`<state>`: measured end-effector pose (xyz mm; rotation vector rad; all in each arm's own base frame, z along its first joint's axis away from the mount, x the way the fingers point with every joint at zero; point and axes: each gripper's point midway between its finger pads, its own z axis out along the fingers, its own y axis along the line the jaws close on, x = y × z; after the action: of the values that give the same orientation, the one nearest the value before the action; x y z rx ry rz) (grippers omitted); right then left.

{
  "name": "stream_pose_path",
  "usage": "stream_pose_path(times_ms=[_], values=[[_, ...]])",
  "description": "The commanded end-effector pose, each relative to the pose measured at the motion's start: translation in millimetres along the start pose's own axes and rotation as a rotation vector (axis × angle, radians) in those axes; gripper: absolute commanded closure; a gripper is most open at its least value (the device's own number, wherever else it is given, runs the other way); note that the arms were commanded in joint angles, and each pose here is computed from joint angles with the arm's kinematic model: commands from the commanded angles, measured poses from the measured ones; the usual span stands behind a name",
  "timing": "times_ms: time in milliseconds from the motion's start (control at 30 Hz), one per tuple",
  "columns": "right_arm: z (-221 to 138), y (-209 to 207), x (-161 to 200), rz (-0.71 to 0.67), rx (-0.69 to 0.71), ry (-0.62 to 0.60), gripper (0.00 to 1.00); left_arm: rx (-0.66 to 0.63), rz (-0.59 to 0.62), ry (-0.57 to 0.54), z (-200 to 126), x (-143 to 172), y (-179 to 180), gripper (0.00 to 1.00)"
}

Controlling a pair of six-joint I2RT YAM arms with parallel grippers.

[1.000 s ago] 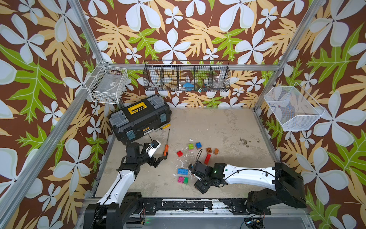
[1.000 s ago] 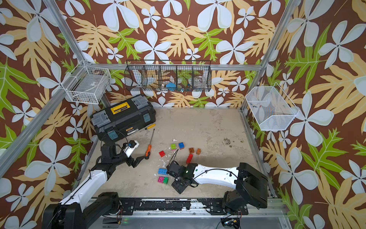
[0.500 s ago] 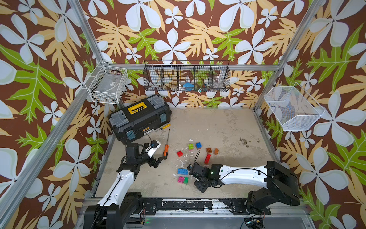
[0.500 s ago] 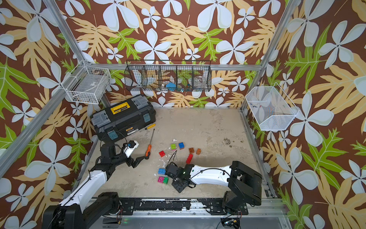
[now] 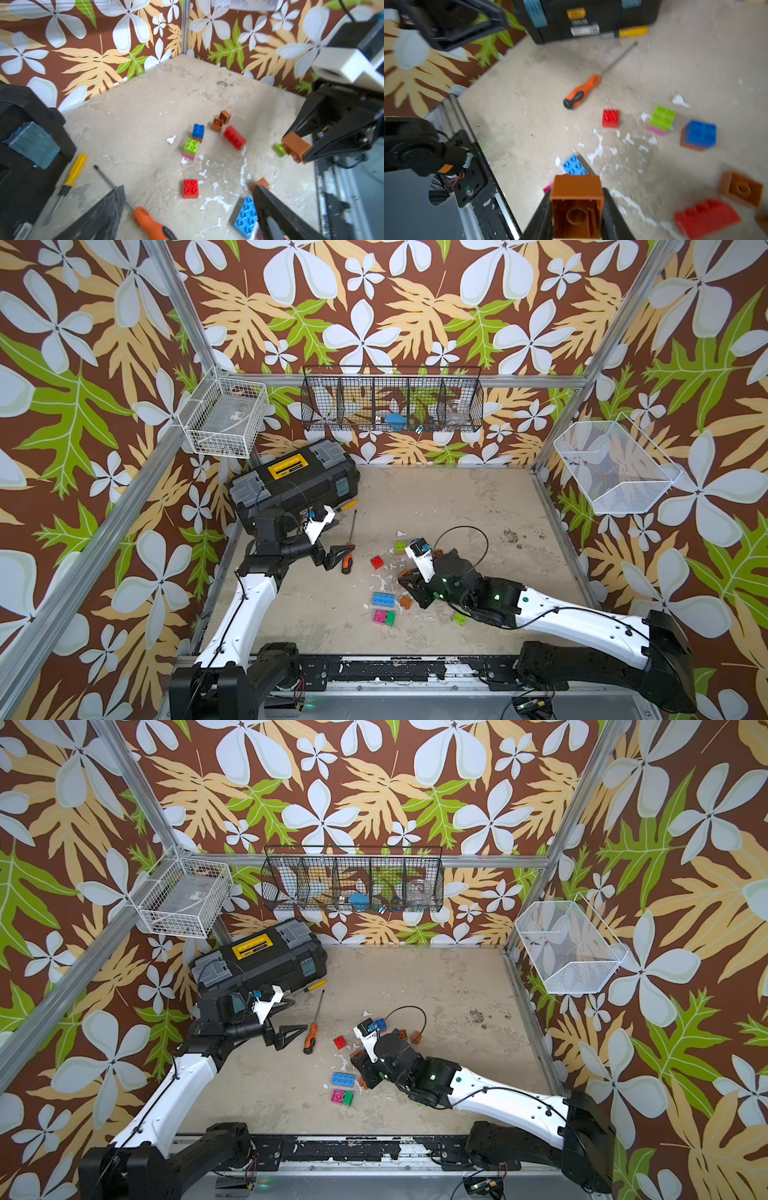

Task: Assemble the letter h with lego
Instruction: Assemble the lego brick with the lego brick.

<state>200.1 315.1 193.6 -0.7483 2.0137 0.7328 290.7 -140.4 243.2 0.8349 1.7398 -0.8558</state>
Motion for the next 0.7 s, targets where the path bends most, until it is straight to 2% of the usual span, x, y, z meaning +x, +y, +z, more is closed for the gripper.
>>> stream_pose_path(times_ms=[0,133,267,433,600,667], values=[[-13,6,-65,-0.195,0.009,-0.330,0.72,0.149,-0.320,-0.019,0,-22,-19,0.02],[-23,9,-92,-0.312,0.036,-0.507,0.70,0.301,-0.597,0.016,5,-34,-29,0.04],[-23,18,-101,-0.450,0.038,-0.626,0.71,0.405,-0.749,0.075,13,-28,-41,0.09],[-16,25,-106,-0.543,0.039,-0.692,0.71,0.510,-0.796,0.101,12,-30,-58,0.14],[-13,59,-95,-0.742,-0.110,-0.743,0.76,0.593,-0.793,0.127,13,-27,-81,0.18],[-9,60,-95,-0.740,-0.112,-0.745,0.76,0.630,-0.795,0.149,14,-27,-90,0.17]])
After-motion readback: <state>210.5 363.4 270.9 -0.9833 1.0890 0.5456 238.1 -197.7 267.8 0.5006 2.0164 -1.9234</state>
